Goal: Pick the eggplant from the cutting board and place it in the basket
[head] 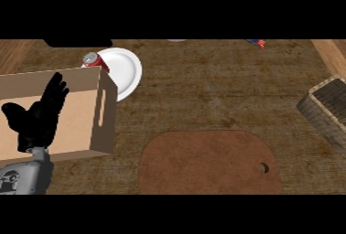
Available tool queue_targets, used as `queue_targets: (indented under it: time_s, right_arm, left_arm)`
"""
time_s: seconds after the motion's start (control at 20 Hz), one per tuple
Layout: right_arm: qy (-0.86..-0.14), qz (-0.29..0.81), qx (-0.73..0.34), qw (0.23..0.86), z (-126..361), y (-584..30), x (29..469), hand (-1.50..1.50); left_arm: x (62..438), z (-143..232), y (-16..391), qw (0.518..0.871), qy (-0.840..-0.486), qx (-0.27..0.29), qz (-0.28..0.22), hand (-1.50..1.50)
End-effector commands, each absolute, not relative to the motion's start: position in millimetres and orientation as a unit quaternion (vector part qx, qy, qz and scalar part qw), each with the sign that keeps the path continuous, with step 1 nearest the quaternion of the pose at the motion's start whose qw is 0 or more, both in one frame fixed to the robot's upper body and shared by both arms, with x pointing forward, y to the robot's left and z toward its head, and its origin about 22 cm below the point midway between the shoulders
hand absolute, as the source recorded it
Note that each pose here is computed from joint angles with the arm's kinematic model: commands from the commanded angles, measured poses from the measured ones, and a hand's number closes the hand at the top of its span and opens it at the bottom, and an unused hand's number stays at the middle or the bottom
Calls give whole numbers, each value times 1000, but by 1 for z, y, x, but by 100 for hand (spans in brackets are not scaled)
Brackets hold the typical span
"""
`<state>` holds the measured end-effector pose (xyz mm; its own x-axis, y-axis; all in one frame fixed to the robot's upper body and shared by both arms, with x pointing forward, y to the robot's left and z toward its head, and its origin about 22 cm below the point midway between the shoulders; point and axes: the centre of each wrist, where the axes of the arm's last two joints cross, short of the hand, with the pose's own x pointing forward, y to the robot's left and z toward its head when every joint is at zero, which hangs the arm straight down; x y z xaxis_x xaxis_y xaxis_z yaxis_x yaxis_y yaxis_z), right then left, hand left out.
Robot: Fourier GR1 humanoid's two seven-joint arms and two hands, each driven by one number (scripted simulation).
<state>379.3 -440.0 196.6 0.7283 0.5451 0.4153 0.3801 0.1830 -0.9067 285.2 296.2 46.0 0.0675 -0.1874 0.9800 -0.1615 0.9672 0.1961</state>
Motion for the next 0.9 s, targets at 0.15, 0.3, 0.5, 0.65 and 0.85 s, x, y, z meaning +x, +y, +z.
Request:
queue_targets:
  time_s: [0.15,0.3,0.5,0.65,0.85]
  right_arm:
    - [-413,-95,-617,663,220,-455,359,-150]
    - [-418,-141,-606,662,221,-468,331,-150]
    - [-448,-195,-578,653,239,-481,292,-150]
    - [-458,-190,-568,657,227,-486,249,-150]
    - [-476,-195,-552,656,205,-489,204,-150]
  left_arm:
    - [283,46,269,719,-681,137,-2,0]
    - [270,41,292,720,-680,134,-9,0]
    - [276,45,300,723,-678,135,-5,0]
    - [277,51,306,722,-676,148,4,0]
    - [289,57,310,717,-684,134,-4,0]
